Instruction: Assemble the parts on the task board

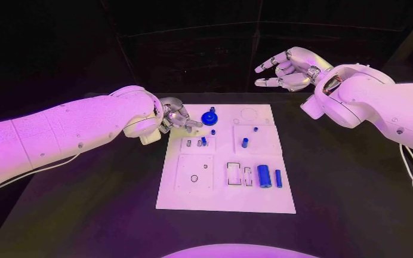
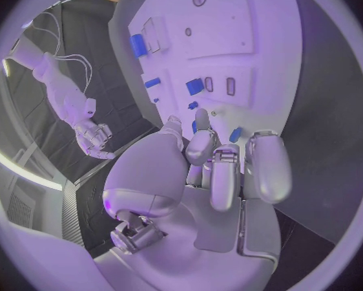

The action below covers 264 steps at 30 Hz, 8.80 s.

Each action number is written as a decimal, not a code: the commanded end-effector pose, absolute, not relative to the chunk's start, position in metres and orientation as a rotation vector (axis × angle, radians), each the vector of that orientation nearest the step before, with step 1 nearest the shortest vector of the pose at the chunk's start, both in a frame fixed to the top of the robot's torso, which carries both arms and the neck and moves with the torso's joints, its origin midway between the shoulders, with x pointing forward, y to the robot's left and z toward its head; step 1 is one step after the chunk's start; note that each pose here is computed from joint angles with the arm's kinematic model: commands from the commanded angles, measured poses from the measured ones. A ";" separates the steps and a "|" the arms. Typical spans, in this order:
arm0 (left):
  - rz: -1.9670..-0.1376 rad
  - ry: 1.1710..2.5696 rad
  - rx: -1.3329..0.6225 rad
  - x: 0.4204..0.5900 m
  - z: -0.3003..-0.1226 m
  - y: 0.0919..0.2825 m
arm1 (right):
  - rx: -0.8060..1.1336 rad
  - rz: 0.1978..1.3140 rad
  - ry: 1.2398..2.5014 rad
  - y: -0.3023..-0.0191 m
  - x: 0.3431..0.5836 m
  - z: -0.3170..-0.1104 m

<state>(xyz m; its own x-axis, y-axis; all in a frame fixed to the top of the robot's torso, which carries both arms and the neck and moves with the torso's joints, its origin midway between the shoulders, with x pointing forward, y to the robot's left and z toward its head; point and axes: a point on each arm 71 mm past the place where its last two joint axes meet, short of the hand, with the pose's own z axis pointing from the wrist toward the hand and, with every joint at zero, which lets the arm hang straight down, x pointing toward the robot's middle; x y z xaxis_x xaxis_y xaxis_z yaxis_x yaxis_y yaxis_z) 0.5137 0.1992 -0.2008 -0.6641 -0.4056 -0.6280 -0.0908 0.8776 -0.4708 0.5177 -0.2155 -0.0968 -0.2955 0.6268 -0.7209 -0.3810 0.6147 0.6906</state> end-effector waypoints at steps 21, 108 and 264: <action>-0.321 2.339 -0.138 0.521 -0.205 0.160 | 0.166 0.987 1.623 -0.205 0.521 -0.098; -0.307 2.441 -0.033 0.519 -0.213 0.138 | 0.151 0.990 1.660 -0.191 0.522 -0.101; -0.345 2.350 -0.212 0.496 -0.243 0.162 | 0.109 0.956 1.682 -0.190 0.525 -0.104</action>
<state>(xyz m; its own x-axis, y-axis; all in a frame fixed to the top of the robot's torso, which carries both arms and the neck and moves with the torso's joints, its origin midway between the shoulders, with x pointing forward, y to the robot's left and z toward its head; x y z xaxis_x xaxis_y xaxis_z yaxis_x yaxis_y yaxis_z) 0.4996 0.1614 -0.2364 -0.6800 -0.2781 -0.6784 -0.0496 0.9406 -0.3359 0.5257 -0.1912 -0.1058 -0.3490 0.5322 -0.7714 -0.3812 0.6713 0.6356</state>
